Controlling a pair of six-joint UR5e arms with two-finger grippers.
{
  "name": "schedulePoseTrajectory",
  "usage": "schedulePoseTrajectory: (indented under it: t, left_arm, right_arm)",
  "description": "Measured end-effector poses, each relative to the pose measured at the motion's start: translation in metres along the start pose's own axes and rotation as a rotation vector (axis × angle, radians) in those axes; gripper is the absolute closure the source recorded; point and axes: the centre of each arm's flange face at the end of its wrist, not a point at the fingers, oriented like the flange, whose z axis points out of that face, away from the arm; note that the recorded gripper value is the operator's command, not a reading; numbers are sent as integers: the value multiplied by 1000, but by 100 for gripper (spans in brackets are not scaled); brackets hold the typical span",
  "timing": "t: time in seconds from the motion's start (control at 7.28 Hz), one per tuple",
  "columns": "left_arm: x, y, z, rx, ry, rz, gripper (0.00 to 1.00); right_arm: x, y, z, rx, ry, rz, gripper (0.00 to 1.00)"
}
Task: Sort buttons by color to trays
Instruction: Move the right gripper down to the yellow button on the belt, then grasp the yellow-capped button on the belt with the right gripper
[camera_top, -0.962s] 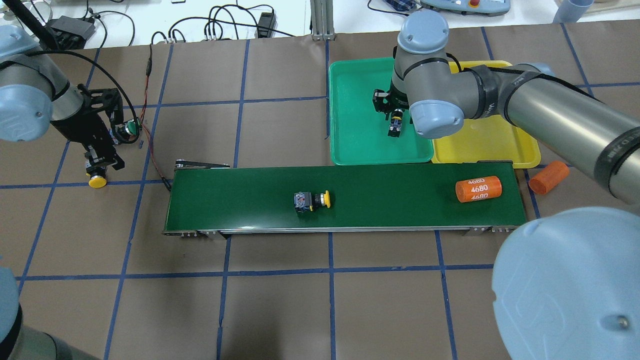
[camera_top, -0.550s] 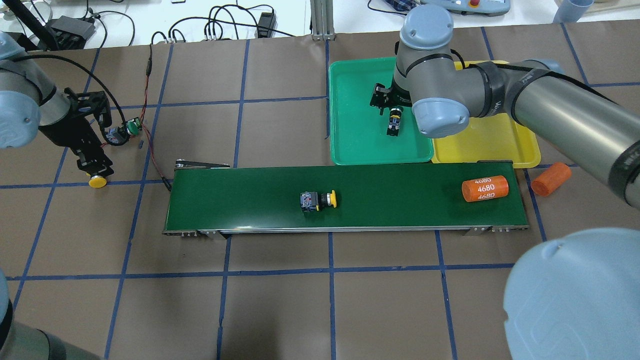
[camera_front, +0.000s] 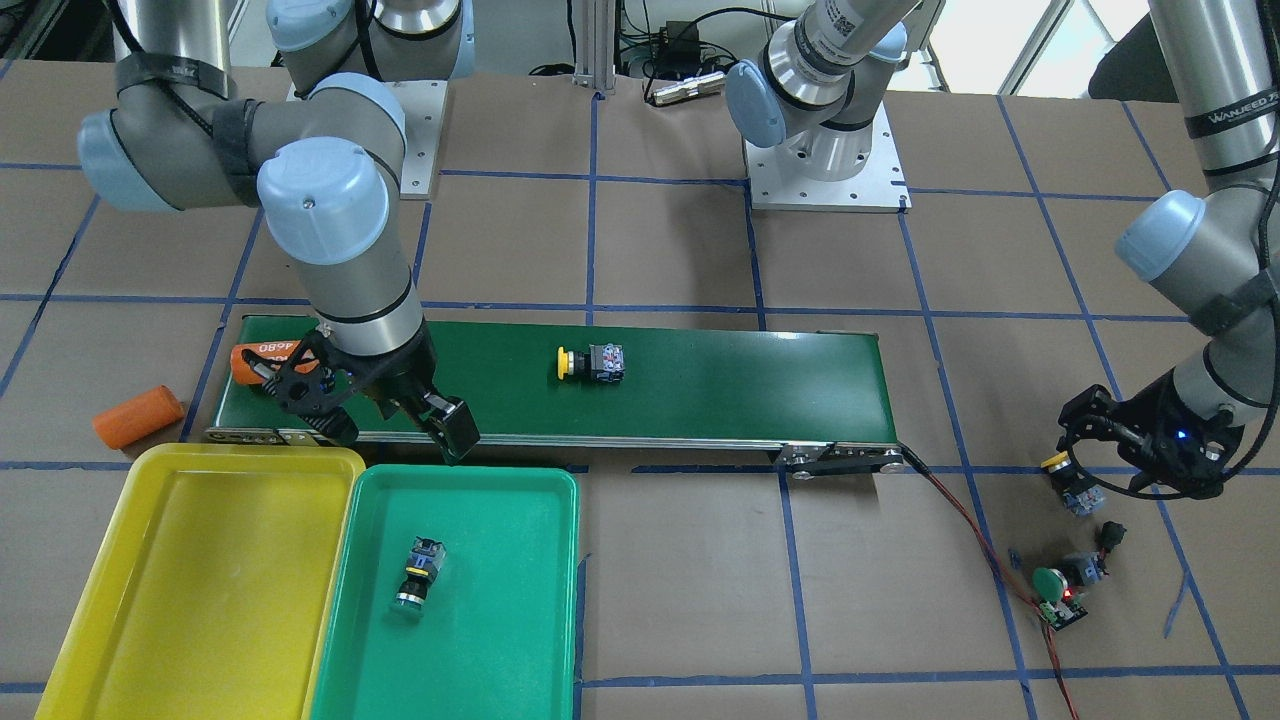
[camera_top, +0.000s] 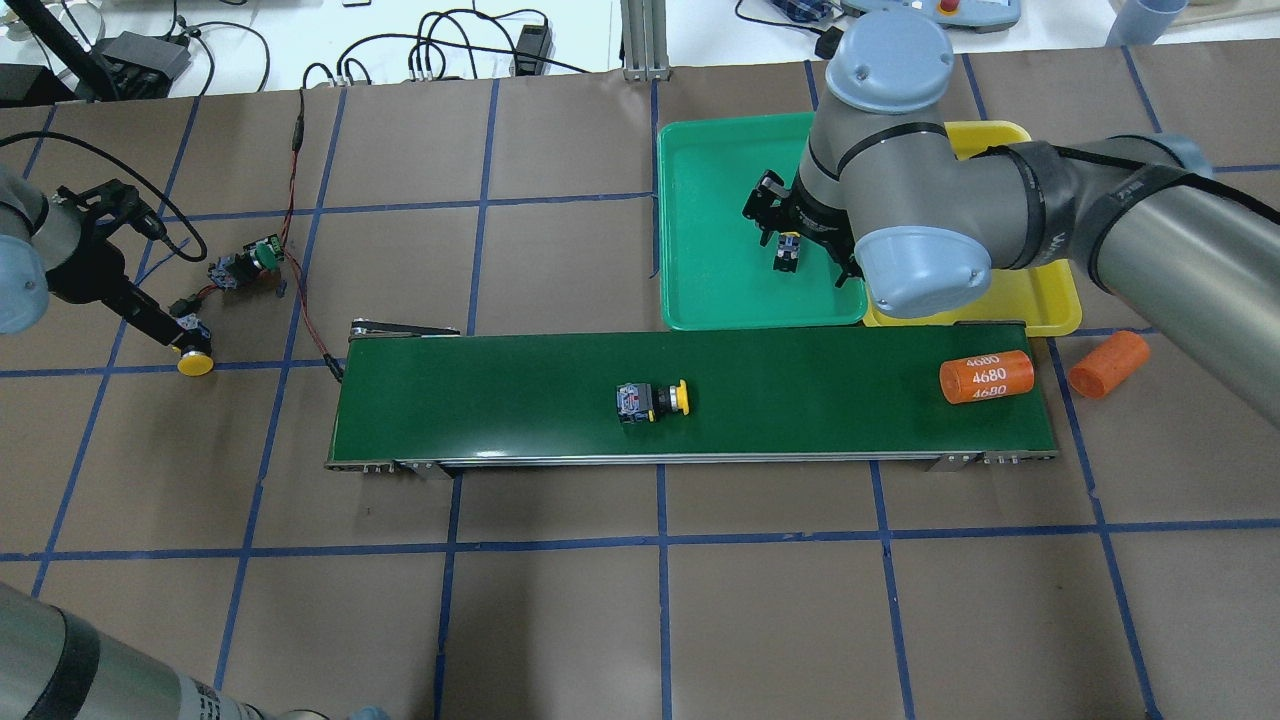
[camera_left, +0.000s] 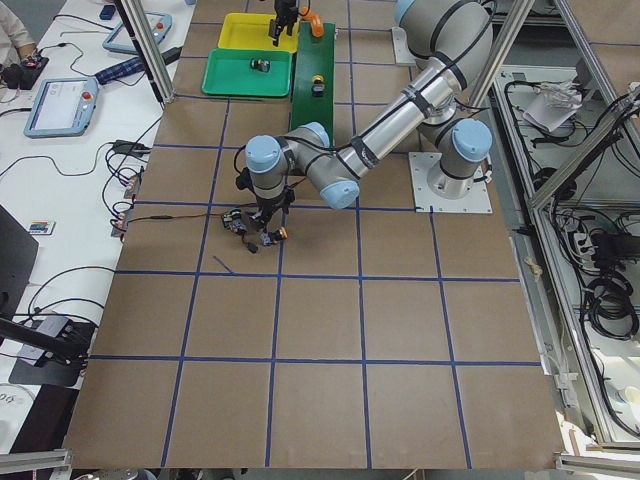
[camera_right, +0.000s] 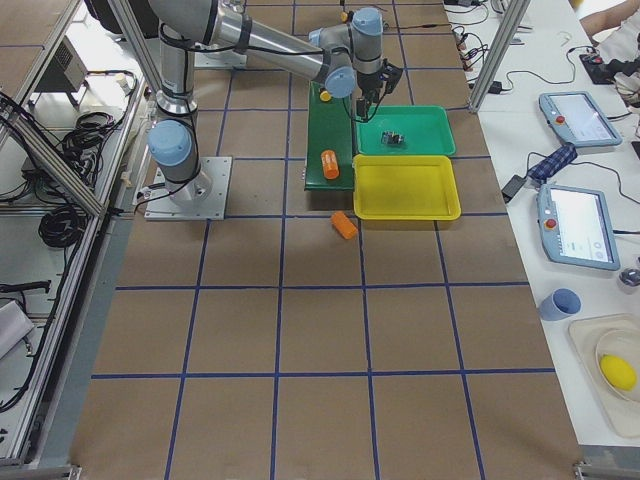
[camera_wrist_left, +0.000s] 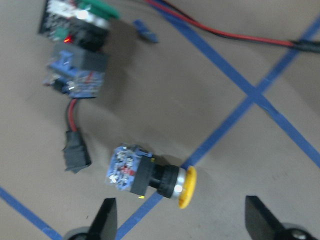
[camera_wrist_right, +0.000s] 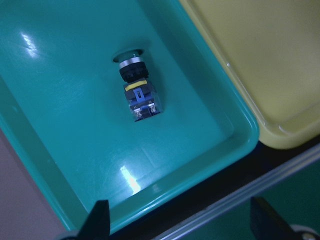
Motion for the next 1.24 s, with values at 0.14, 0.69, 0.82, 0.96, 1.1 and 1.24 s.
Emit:
schedulePoseTrajectory:
  t: [0.14, 0.69, 0.82, 0.96, 1.1, 1.24]
  left_arm:
    - [-1, -1, 10, 10, 0, -146, 8]
    - [7, 5, 53, 24, -19, -385, 100]
    - [7, 6, 55, 25, -23, -387, 100]
    - [8, 7, 55, 24, -24, -388, 100]
    - [8, 7, 54, 22, -27, -388, 96]
    - [9, 7, 52, 18, -30, -386, 57]
  right_arm:
    - [2, 17, -8, -18, 5, 142, 0]
    - [2, 74, -25, -56, 39, 479, 0]
    - [2, 87, -18, -65, 57, 496, 0]
    - [5, 96, -9, -74, 79, 524, 0]
    - [7, 104, 1, -82, 99, 545, 0]
    - [6, 112, 14, -91, 120, 547, 0]
